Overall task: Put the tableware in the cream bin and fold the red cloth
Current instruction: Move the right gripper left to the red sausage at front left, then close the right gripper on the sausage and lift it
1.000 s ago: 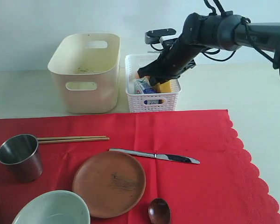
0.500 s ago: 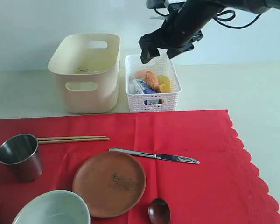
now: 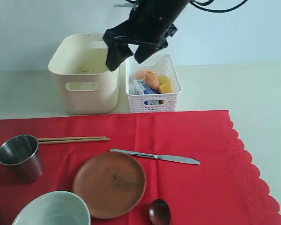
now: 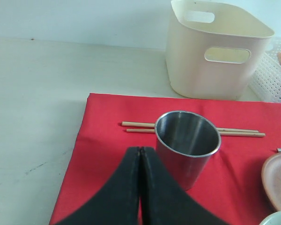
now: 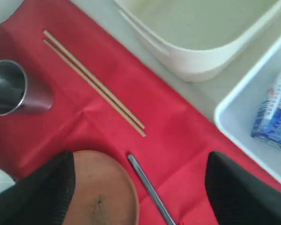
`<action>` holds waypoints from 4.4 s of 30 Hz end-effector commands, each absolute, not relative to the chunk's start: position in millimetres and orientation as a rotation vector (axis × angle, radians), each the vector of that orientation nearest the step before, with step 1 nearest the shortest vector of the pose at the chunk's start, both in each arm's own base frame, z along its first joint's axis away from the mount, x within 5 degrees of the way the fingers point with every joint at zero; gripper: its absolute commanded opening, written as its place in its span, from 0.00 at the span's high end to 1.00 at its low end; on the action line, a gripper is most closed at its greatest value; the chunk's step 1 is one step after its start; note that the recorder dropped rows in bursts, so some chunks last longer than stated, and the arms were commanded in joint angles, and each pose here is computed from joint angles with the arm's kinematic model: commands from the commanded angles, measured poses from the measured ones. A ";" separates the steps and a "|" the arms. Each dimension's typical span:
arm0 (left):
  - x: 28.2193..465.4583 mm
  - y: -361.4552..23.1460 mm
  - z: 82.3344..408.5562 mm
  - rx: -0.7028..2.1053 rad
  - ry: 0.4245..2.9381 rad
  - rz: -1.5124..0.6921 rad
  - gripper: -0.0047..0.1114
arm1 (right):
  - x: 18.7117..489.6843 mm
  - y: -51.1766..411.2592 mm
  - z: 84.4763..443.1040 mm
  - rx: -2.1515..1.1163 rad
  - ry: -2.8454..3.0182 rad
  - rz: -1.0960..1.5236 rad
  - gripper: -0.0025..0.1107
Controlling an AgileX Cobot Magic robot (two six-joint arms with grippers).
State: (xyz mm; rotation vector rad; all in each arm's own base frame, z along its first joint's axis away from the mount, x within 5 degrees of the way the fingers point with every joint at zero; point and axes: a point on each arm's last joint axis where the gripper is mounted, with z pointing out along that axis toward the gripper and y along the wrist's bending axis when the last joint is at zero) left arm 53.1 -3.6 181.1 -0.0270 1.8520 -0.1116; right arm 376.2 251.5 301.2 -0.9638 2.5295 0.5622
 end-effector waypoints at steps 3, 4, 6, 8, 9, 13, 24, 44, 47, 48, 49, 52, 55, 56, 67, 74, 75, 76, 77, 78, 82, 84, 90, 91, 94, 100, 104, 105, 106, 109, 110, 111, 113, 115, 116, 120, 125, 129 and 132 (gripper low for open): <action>53.1 -3.4 181.1 -0.029 1.841 -0.110 0.96 | 332.5 301.9 308.1 -1.174 2.458 0.570 0.34; 53.1 -3.4 181.1 -0.029 1.841 -0.110 0.96 | 327.3 307.5 308.0 -1.193 2.453 0.572 0.34; 53.1 -3.4 181.1 -0.029 1.841 -0.110 0.96 | 318.2 317.1 308.0 -1.220 2.444 0.580 0.34; 53.1 -3.4 181.1 -0.029 1.841 -0.110 0.96 | 308.4 327.7 308.1 -1.250 2.426 0.578 0.34; 53.1 -3.4 181.1 -0.029 1.841 -0.110 0.96 | 303.1 333.4 308.2 -1.268 2.412 0.576 0.34; 53.1 -3.4 181.1 -0.029 1.841 -0.110 0.96 | 280.6 353.1 308.2 -1.333 2.384 0.589 0.34; 53.1 -3.4 181.1 -0.029 1.841 -0.110 0.96 | 218.3 406.5 283.9 -1.533 2.323 0.501 0.34; 53.1 -3.4 181.1 -0.029 1.841 -0.110 0.96 | 176.0 463.9 201.9 -1.618 2.339 0.550 0.34; 53.1 -3.4 181.1 -0.029 1.841 -0.110 0.96 | 173.8 466.7 199.1 -1.617 2.333 0.566 0.34; 53.1 -3.4 181.1 -0.029 1.841 -0.110 0.96 | 172.7 467.5 199.3 -1.616 2.329 0.571 0.34; 53.1 -3.4 181.1 -0.029 1.841 -0.110 0.96 | 171.3 468.9 198.4 -1.617 2.323 0.574 0.34; 53.1 -3.4 181.1 -0.029 1.841 -0.110 0.96 | 170.1 471.2 198.3 -1.602 2.322 0.611 0.34; 53.1 -3.4 181.1 -0.029 1.841 -0.110 0.96 | 169.8 473.0 194.2 -1.611 2.311 0.611 0.34; 53.1 -3.4 181.1 -0.029 1.841 -0.110 0.96 | 169.8 473.2 192.7 -1.612 2.314 0.609 0.34; 53.1 -3.4 181.1 -0.029 1.841 -0.110 0.96 | 179.7 462.2 193.8 -1.666 2.278 0.365 0.34; 53.1 -3.4 181.1 -0.029 1.841 -0.110 0.96 | 203.2 429.9 231.5 -1.656 2.301 0.189 0.34; 53.1 -3.4 181.1 -0.029 1.841 -0.110 0.96 | 208.5 425.5 236.8 -1.635 2.307 0.190 0.34; 53.1 -3.4 181.1 -0.029 1.841 -0.110 0.96 | 215.0 420.2 243.2 -1.608 2.312 0.193 0.34; 53.1 -3.4 181.1 -0.029 1.841 -0.110 0.96 | 220.8 414.6 249.9 -1.583 2.320 0.197 0.34; 53.1 -3.4 181.1 -0.029 1.841 -0.110 0.96 | 224.8 410.5 256.0 -1.561 2.322 0.208 0.34; 53.1 -3.4 181.1 -0.029 1.841 -0.110 0.96 | 236.0 396.4 275.5 -1.489 2.337 0.254 0.34; 53.1 -3.4 181.1 -0.029 1.841 -0.110 0.96 | 237.6 393.1 282.5 -1.474 2.325 0.262 0.34; 53.1 -3.4 181.2 -0.029 1.839 -0.110 0.96 | 234.1 393.1 290.6 -1.472 2.312 0.335 0.34; 53.1 -3.4 181.2 -0.029 1.839 -0.110 0.96 | 232.2 394.7 290.9 -1.489 2.304 0.371 0.34; 53.0 -3.4 180.6 -0.029 1.846 -0.110 0.96 | 225.5 399.5 292.3 -1.539 2.280 0.488 0.34; 48.0 -3.2 208.8 -0.028 1.811 -0.112 0.96 | 214.8 405.2 274.4 -1.627 2.243 0.658 0.34; 40.4 -2.8 244.1 -0.026 1.716 -0.116 0.96 | 211.4 405.6 250.6 -1.624 2.248 0.709 0.34; 38.1 -2.6 252.5 -0.026 1.690 -0.117 0.96 | 211.0 405.4 244.9 -1.610 2.255 0.719 0.34; 35.8 -2.5 260.3 -0.025 1.665 -0.119 0.96 | 210.1 404.6 239.4 -1.600 2.270 0.725 0.34; 29.3 -2.1 279.3 -0.024 1.605 -0.121 0.96 | 208.2 405.2 229.0 -1.576 2.262 0.771 0.34; 27.2 -2.0 284.9 -0.024 1.587 -0.122 0.96 | 206.9 405.6 225.9 -1.563 2.267 0.798 0.34; 25.1 -1.9 289.8 -0.023 1.571 -0.123 0.96 | 206.6 406.3 224.7 -1.553 2.260 0.815 0.34; 22.0 -1.7 297.2 -0.023 1.547 -0.124 0.96 | 202.5 410.1 222.2 -1.537 2.249 0.837 0.34; 19.0 -1.5 303.7 -0.023 1.525 -0.124 0.96 | 194.8 416.6 218.0 -1.553 2.233 0.837 0.34; 17.4 -1.4 307.0 -0.022 1.515 -0.125 0.96 | 187.8 422.9 212.7 -1.569 2.216 0.830 0.34; 11.5 -1.1 318.6 -0.022 1.475 -0.126 0.96 | 170.2 439.5 192.4 -1.599 2.166 0.699 0.34; 7.4 -0.8 326.4 -0.021 1.446 -0.127 0.96 | 163.1 453.0 171.9 -1.528 2.204 0.581 0.34; 4.6 -0.7 331.4 -0.021 1.427 -0.128 0.96 | 166.8 461.2 160.8 -1.503 2.230 0.580 0.34; -0.3 -0.4 339.3 -0.020 1.399 -0.129 0.96 | 169.3 467.8 151.4 -1.486 2.252 0.582 0.34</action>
